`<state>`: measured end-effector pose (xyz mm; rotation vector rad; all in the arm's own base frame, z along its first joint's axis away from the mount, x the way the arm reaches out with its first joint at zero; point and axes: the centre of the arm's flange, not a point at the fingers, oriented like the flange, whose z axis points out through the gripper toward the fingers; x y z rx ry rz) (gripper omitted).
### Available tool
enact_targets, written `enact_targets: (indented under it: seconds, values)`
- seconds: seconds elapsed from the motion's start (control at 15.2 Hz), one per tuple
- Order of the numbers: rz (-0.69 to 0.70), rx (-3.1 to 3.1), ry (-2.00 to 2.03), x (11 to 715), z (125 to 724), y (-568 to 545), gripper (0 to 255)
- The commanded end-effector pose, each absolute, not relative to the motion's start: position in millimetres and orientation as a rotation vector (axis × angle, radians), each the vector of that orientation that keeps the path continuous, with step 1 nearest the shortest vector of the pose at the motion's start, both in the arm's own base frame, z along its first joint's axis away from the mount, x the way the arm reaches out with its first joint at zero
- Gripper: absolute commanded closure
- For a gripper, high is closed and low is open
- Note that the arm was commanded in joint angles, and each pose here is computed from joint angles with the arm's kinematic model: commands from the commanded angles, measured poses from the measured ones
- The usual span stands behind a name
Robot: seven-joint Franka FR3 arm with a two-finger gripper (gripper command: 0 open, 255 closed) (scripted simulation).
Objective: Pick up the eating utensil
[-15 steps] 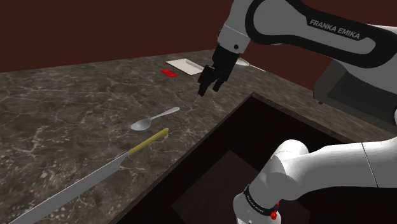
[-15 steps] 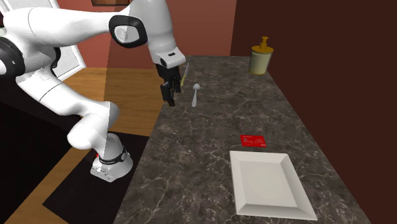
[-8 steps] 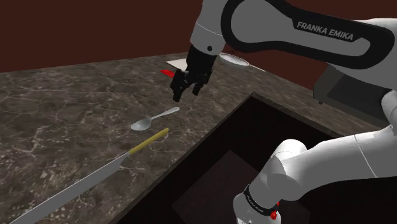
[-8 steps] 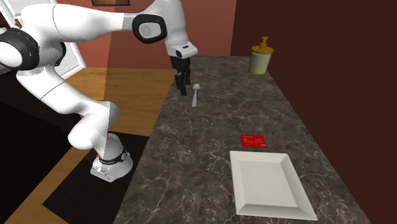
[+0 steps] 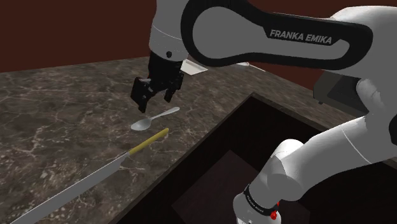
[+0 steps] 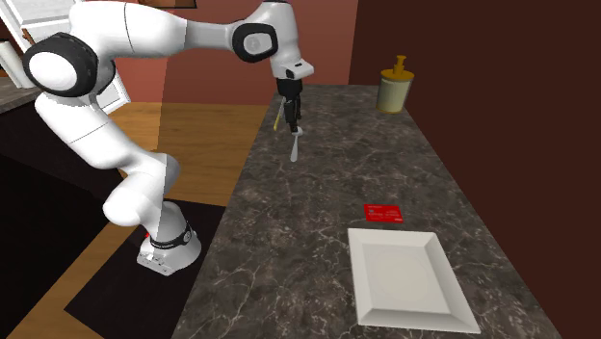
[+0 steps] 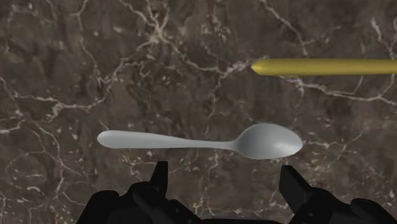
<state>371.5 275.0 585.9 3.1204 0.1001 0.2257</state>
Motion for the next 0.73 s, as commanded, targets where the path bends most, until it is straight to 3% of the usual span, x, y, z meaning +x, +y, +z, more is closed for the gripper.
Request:
enact_targets:
  seconds: [0.0, 0.66]
  values:
    - [0.235, 3.111, 0.108, 377.3, 582.7, 300.9, 0]
    - [0.244, 3.099, 0.119, 382.0, 538.4, 328.8, 0]
